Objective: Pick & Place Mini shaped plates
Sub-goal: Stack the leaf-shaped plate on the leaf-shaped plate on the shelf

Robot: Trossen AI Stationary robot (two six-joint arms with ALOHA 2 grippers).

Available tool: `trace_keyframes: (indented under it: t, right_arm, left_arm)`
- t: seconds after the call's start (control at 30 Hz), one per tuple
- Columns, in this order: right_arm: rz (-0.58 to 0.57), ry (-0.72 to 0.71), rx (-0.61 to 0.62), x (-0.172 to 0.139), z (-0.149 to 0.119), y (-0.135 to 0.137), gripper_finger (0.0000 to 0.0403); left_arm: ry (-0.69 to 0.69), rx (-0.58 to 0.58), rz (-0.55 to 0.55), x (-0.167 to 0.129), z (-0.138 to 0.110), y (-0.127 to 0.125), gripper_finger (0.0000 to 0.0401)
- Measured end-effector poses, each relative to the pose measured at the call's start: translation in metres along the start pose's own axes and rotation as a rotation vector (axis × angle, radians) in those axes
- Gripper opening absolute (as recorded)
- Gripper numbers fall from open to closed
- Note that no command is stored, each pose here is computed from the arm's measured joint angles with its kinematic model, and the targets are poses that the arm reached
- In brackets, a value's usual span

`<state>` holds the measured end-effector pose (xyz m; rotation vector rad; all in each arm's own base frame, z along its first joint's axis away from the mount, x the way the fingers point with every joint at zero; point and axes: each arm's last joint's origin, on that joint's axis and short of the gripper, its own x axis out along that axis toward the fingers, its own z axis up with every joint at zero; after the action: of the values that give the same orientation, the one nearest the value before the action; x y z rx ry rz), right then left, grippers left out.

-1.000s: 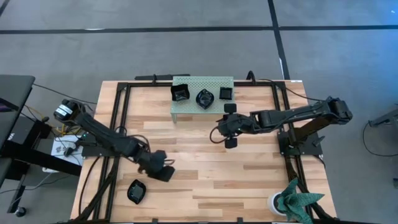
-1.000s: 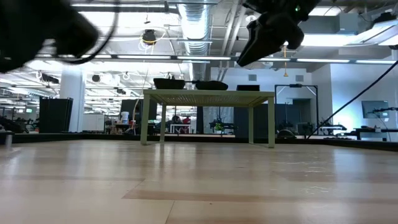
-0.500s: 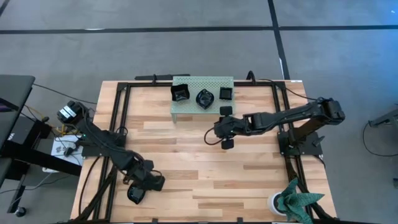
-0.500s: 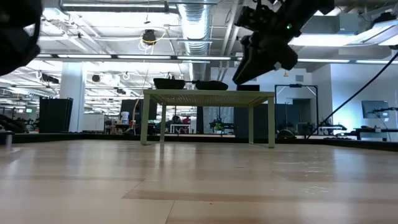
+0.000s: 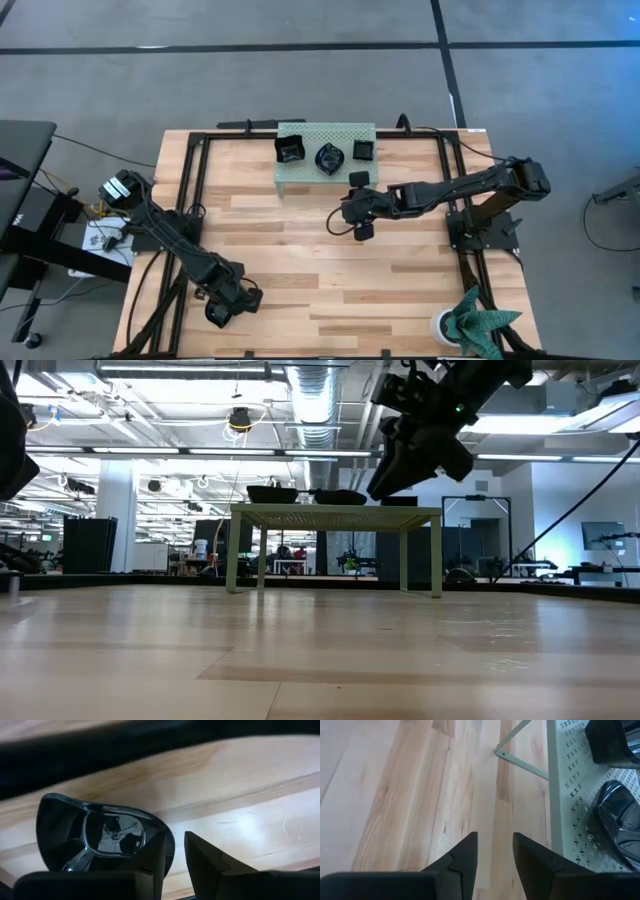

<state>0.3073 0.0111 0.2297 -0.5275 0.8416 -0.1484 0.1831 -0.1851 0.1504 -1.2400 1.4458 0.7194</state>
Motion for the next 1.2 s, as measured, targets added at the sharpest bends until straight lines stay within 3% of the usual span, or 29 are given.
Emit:
trace_keyframes:
  t: [0.47, 0.73, 0.87, 1.03, 1.2]
  right_arm:
    - [0.000, -0.007, 0.000, 0.000, 0.001, 0.000, 0.0118]
    - [-0.014, -0.048, 0.015, 0.000, 0.005, -0.002, 0.0118]
    - [0.015, -0.066, 0.011, 0.000, 0.006, -0.001, 0.0118]
    - [0.005, -0.150, -0.030, -0.001, 0.013, -0.004, 0.0118]
    - [0.162, -0.351, -0.109, -0.004, 0.025, -0.003, 0.0118]
  left_arm:
    - [-0.006, 0.002, 0.022, 0.000, -0.001, 0.003, 0.0070]
    - [-0.007, 0.004, 0.025, 0.000, -0.001, 0.003, 0.0012]
    - [-0.003, 0.024, 0.015, 0.000, 0.000, 0.002, 0.0008]
    - [-0.029, 0.059, -0.073, -0.010, 0.007, -0.011, 0.0006]
    - [-0.122, 0.163, -0.243, -0.043, 0.021, -0.038, 0.0006]
